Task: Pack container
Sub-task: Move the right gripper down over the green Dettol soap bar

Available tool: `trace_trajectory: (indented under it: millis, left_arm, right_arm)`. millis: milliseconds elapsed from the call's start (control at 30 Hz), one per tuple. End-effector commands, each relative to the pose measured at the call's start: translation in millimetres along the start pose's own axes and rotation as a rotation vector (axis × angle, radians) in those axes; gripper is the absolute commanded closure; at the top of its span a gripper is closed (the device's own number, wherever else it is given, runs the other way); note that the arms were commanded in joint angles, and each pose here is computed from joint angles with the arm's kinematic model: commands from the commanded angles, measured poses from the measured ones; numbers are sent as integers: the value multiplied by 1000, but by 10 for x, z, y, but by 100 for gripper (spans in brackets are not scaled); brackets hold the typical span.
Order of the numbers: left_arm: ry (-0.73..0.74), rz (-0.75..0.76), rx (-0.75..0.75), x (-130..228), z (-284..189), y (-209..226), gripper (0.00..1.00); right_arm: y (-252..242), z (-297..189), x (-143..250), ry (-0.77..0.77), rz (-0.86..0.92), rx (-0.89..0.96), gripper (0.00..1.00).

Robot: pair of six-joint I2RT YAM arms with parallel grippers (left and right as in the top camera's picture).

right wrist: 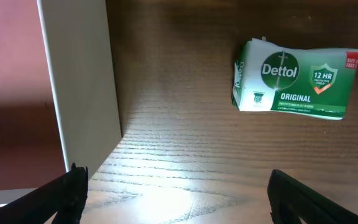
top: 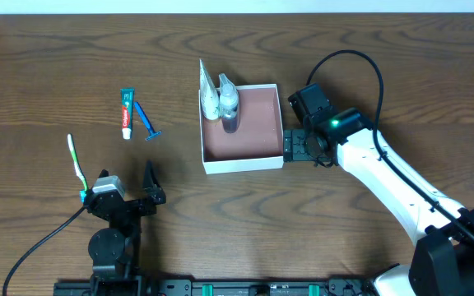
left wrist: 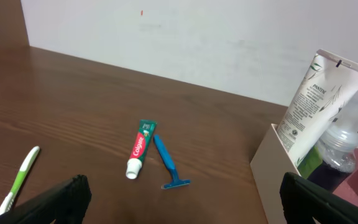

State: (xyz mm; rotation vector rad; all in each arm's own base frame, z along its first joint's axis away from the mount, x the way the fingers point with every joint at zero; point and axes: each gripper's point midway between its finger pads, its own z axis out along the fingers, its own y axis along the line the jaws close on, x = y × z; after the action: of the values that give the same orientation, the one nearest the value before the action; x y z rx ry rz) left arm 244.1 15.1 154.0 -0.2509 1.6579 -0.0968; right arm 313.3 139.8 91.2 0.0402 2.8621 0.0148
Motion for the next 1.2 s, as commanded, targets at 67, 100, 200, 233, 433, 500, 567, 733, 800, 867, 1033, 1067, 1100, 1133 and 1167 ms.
trace_trajectory:
  millis: [67, 100, 200, 233, 433, 500, 567, 733, 800, 867, 1033, 1067, 1100, 1133, 1167]
  left_arm:
    - [53, 17, -22, 180, 14, 62, 2]
    - [54, 17, -22, 181, 14, 62, 2]
    - [54, 17, -22, 181, 14, 62, 2]
    - [54, 17, -22, 181, 14, 62, 2]
    - [54, 17, -22, 181, 14, 62, 2]
    - [53, 17, -22, 180, 14, 62, 2]
    - [54, 17, -22, 181, 14, 62, 2]
    - [54, 17, -22, 181, 14, 62, 2]
    - [53, 17, -22, 180, 14, 61, 2]
    - [54, 17, -22, 181, 14, 62, 2]
    - [54, 17, -22, 181, 14, 62, 2]
    - [54, 17, -22, 181, 14, 62, 2]
    - [54, 17, -22, 181, 14, 62, 2]
    - [54, 17, -22, 181, 14, 62, 2]
    - [54, 17, -22, 181, 14, 62, 2]
  right_arm:
    - [1, 16, 15, 5, 9, -5, 10]
    - [0, 16, 15, 5, 9, -5, 11]
    - [-1, 17, 14, 5, 8, -4, 10]
    - [-3, 17, 13, 4, 8, -3, 10]
    - [-20, 42, 15, 6, 3, 10, 10]
    - [-22, 69, 26, 15, -2, 14, 10]
    - [-23, 100, 37, 23, -3, 18, 10]
    - [-4, 148, 51, 34, -7, 19, 10]
    - [8, 156, 58, 36, -11, 18, 10]
    - [17, 160, 54, 35, -11, 15, 10]
    - [71, 160, 43, 34, -9, -13, 11]
    - [78, 159, 43, 33, -10, -13, 11]
    - [90, 158, 43, 31, -12, -15, 11]
    - [99, 157, 45, 30, -14, -17, 11]
    - [102, 157, 46, 30, -10, -16, 11]
